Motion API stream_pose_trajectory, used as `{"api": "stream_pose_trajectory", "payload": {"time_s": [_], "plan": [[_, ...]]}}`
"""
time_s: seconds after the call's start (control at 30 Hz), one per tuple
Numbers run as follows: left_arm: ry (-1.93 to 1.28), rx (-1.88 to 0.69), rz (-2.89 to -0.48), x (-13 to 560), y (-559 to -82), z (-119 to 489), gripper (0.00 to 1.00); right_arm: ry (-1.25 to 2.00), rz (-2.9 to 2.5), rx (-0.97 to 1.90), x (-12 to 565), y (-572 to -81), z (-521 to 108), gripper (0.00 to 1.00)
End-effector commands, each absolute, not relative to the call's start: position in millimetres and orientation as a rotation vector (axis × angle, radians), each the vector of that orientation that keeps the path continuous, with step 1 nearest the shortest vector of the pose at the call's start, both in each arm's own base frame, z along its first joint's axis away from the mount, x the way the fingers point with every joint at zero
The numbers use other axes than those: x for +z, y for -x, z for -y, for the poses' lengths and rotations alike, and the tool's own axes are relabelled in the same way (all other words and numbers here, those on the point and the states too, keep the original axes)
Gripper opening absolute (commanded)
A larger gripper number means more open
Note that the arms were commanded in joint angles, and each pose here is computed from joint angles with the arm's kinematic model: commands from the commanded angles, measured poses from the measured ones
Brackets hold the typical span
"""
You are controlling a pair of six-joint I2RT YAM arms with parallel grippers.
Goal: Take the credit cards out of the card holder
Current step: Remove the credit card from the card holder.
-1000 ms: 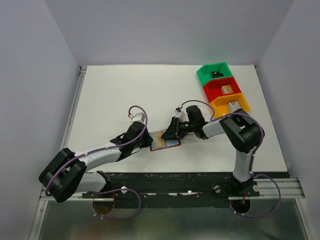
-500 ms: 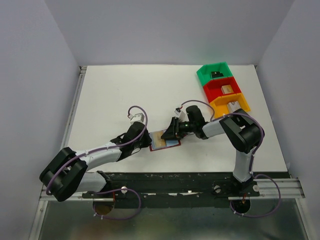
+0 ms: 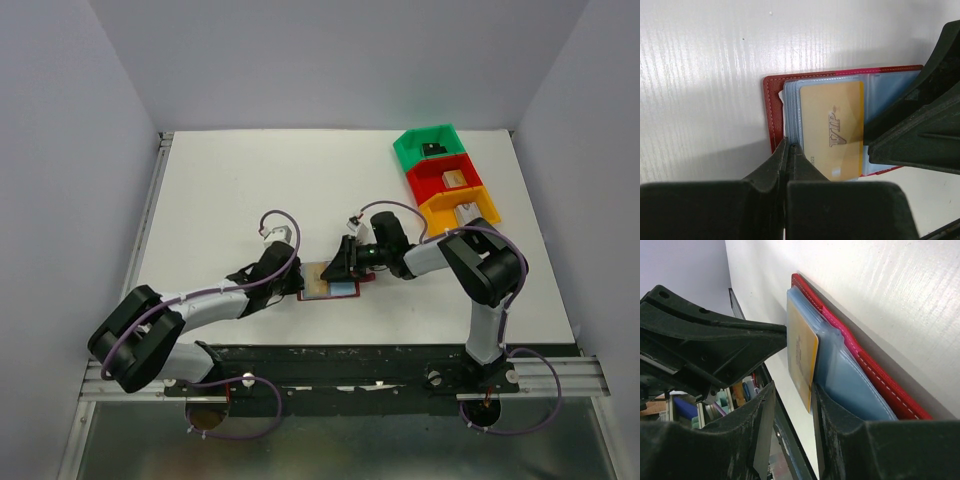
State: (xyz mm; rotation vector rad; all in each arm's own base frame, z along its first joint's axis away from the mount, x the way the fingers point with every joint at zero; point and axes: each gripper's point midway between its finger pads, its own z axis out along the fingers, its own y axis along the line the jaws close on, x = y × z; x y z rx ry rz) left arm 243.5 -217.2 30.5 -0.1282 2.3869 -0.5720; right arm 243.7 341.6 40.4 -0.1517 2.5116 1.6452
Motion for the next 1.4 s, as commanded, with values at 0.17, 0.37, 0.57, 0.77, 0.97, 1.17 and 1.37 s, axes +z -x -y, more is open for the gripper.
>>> {"api": "stream_pose_trajectory", "payload": {"time_s": [0.17, 0.37, 0.57, 0.77, 0.97, 1.17, 1.37], "plan": [[0.082, -0.638, -2.411, 28, -242, 232, 0.0, 0.172, -2.437, 1.73, 54, -245, -352, 0.43], [0.077, -0.64, -2.416, 27, -240, 232, 0.0, 0.161, -2.416, 1.75, 56, -247, -354, 0.43], [0.06, -0.664, -2.408, 27, -241, 236, 0.0, 0.174, -2.446, 1.75, 53, -246, -356, 0.43], [0.029, -0.722, -2.38, 32, -241, 244, 0.0, 0.198, -2.486, 1.736, 47, -242, -358, 0.43], [0.007, -0.747, -2.373, 33, -240, 249, 0.0, 0.218, -2.517, 1.723, 42, -240, -362, 0.43], [0.017, -0.737, -2.375, 33, -241, 248, 0.0, 0.236, -2.527, 1.703, 46, -237, -361, 0.43], [0.057, -0.705, -2.384, 29, -239, 240, 0.0, 0.261, -2.597, 1.548, 48, -235, -348, 0.42]]}}
